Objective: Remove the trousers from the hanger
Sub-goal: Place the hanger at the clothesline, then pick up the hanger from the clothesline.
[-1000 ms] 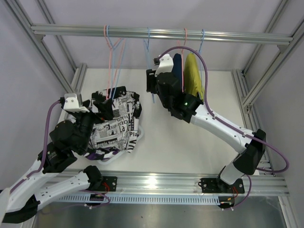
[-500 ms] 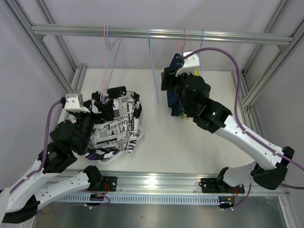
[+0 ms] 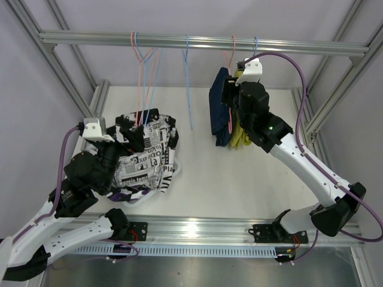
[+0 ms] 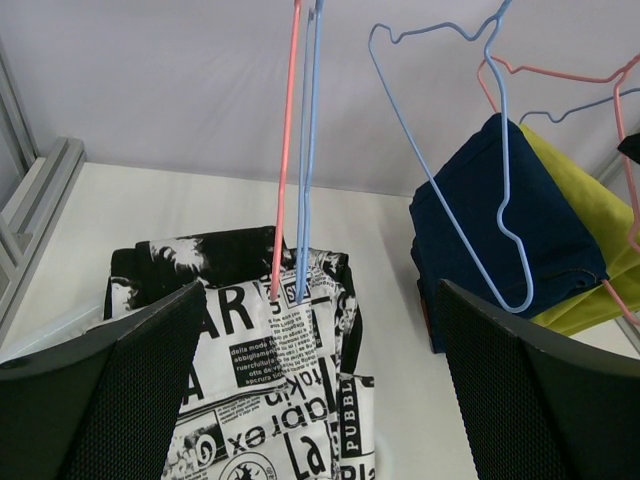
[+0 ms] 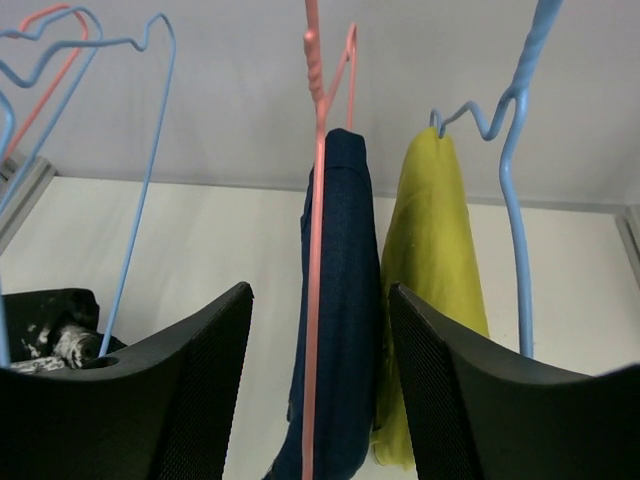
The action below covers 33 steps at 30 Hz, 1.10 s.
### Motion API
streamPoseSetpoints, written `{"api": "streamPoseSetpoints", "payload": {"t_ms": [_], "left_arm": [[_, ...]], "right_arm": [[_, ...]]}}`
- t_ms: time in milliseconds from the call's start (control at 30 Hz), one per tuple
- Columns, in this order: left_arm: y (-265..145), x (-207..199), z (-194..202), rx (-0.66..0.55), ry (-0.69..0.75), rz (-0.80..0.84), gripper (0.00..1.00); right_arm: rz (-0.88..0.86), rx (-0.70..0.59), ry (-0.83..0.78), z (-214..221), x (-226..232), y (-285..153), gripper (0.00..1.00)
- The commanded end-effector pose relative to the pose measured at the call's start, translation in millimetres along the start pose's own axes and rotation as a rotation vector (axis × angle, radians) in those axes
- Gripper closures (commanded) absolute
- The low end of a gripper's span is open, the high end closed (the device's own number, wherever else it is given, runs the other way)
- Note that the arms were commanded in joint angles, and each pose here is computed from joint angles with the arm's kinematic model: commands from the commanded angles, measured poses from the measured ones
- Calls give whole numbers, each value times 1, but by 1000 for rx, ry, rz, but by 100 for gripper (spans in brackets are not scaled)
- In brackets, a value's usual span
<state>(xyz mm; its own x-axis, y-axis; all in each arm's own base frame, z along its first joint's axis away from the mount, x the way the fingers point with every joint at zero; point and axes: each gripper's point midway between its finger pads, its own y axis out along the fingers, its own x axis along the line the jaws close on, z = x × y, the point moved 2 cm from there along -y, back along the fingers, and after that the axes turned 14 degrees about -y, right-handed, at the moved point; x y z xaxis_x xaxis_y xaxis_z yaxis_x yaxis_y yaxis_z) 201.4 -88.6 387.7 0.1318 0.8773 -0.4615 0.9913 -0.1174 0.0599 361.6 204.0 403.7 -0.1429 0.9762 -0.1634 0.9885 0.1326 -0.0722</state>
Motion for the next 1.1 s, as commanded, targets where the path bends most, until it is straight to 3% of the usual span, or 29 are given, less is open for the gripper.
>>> {"api": "streamPoseSetpoints", "payload": {"t_ms": [0, 267, 633, 1067], "left_arm": [[3, -5, 1, -2, 5, 18, 1], [1, -7, -1, -8, -3, 48, 0], [1, -11, 1, -3, -1, 70, 1], [2, -11, 2, -2, 4, 72, 1]], "right_arm": [[-49, 9, 8, 9, 8, 13, 40], [-144, 9, 74, 22, 16, 32, 41], [-291, -43, 205, 25, 21, 24, 46], [-440, -206, 330, 5, 23, 1, 51]]}}
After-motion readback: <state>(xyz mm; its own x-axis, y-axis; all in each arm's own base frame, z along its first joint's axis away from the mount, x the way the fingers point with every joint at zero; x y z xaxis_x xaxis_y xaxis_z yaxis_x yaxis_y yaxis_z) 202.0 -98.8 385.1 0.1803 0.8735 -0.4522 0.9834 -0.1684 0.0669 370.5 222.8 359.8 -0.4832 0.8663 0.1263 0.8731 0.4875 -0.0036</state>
